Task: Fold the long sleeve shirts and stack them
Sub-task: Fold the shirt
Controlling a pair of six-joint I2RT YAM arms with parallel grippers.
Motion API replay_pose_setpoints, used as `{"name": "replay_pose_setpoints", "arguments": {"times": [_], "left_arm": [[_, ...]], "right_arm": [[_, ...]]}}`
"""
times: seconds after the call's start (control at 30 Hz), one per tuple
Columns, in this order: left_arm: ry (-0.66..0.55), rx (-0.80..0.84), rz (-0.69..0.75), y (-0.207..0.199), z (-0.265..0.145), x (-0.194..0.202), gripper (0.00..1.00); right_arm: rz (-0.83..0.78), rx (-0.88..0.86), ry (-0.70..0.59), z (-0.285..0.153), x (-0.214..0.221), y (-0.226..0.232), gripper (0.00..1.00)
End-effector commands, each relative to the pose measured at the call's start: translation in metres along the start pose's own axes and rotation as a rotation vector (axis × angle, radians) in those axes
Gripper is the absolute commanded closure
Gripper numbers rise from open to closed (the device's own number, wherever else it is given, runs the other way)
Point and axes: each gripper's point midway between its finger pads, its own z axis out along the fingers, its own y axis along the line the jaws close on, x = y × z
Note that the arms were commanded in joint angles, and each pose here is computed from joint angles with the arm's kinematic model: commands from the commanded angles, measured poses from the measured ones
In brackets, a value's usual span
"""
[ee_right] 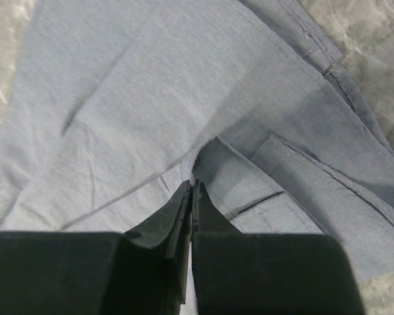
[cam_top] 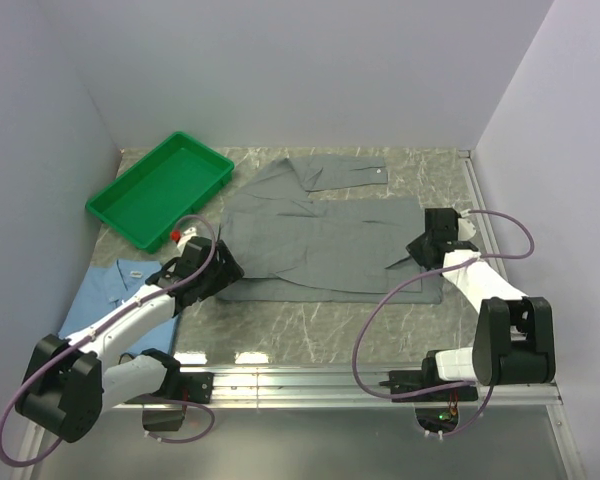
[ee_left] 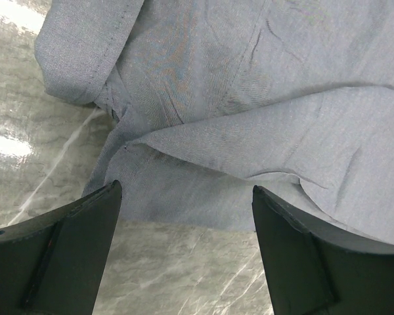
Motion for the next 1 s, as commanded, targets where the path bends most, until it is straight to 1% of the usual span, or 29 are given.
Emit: {"name": "replay_pose_setpoints", "arguments": {"times": [0.0,0.03,0.1,0.13,0.17,0.2,0.27,0.33,0.4,0.43,0.5,0.53,0.57,0.6,0.67,0.7,0.73,0.77,0.8,0.83,0.87,0.9,0.93,0.97], "left_arm": [[-0.04,0.013,-0.019,-0.005,-0.004,-0.01,0.13],[-0.043,0.018,-0.02,-0.006,-0.006,-0.011,0.13],[-0.044,0.027,-0.02,-0.01,-0.008,-0.013,0.13],[-0.046,0.029,-0.016,-0.011,-0.01,-0.015,0.13],[-0.055,0.039,-0.016,-0.015,-0.013,-0.019,0.14],[-0.063,0.044,-0.012,-0.018,-0.015,-0.023,0.14],[-0.082,0.071,0.007,-0.028,-0.024,-0.032,0.14],[-0.086,0.082,0.028,-0.034,-0.029,-0.038,0.14],[-0.093,0.119,0.035,-0.049,-0.037,-0.047,0.15],[-0.091,0.133,0.043,-0.055,-0.039,-0.049,0.16],[-0.092,0.179,0.049,-0.07,-0.044,-0.055,0.17],[-0.075,0.21,0.058,-0.08,-0.046,-0.054,0.2],[-0.078,0.242,0.06,-0.089,-0.046,-0.056,0.21],[-0.057,0.244,0.072,-0.092,-0.041,-0.052,0.22],[-0.028,0.269,0.08,-0.103,-0.036,-0.049,0.28],[0.004,0.251,0.085,-0.103,-0.026,-0.042,0.33],[0.013,0.255,0.084,-0.106,-0.023,-0.042,0.47],[0.026,0.25,0.085,-0.107,-0.019,-0.039,0.53],[0.047,0.255,0.083,-0.109,-0.012,-0.034,0.6],[0.067,0.26,0.084,-0.108,-0.008,-0.028,0.71],[0.077,0.262,0.083,-0.108,-0.004,-0.025,0.76],[0.088,0.26,0.08,-0.107,0.002,-0.022,0.81],[0.106,0.253,0.081,-0.104,0.006,-0.016,0.89],[0.117,0.248,0.08,-0.103,0.009,-0.013,0.91]], "right_arm": [[-0.023,-0.027,-0.054,-0.002,-0.019,0.012,0.91],[-0.036,-0.031,-0.061,-0.004,-0.02,0.012,0.81],[-0.053,-0.033,-0.071,-0.008,-0.024,0.013,0.69],[-0.069,-0.036,-0.078,-0.013,-0.027,0.013,0.58],[-0.078,-0.042,-0.084,-0.016,-0.029,0.015,0.54],[-0.086,-0.062,-0.091,-0.021,-0.033,0.02,0.45],[-0.108,-0.102,-0.107,-0.034,-0.039,0.028,0.4],[-0.119,-0.184,-0.1,-0.049,-0.038,0.043,0.35],[-0.129,-0.267,-0.07,-0.059,-0.03,0.055,0.25],[-0.128,-0.313,-0.077,-0.068,-0.03,0.063,0.23],[-0.137,-0.36,-0.056,-0.075,-0.019,0.071,0.22],[-0.146,-0.434,-0.037,-0.084,-0.013,0.083,0.22],[-0.163,-0.476,-0.002,-0.087,0.0,0.088,0.22],[-0.17,-0.511,0.024,-0.089,0.007,0.094,0.22],[-0.224,-0.651,0.101,-0.102,0.035,0.118,0.23],[-0.244,-0.678,0.138,-0.101,0.047,0.125,0.26],[-0.272,-0.756,0.167,-0.11,0.059,0.14,0.29],[-0.291,-0.791,0.192,-0.113,0.068,0.15,0.35],[-0.328,-0.838,0.249,-0.115,0.092,0.163,0.36],[-0.348,-0.87,0.284,-0.117,0.104,0.172,0.37],[-0.369,-0.93,0.322,-0.128,0.113,0.188,0.41],[-0.386,-0.922,0.397,-0.12,0.14,0.193,0.42],[-0.385,-0.971,0.398,-0.126,0.142,0.211,0.43],[-0.395,-1.002,0.434,-0.13,0.155,0.219,0.43]]}}
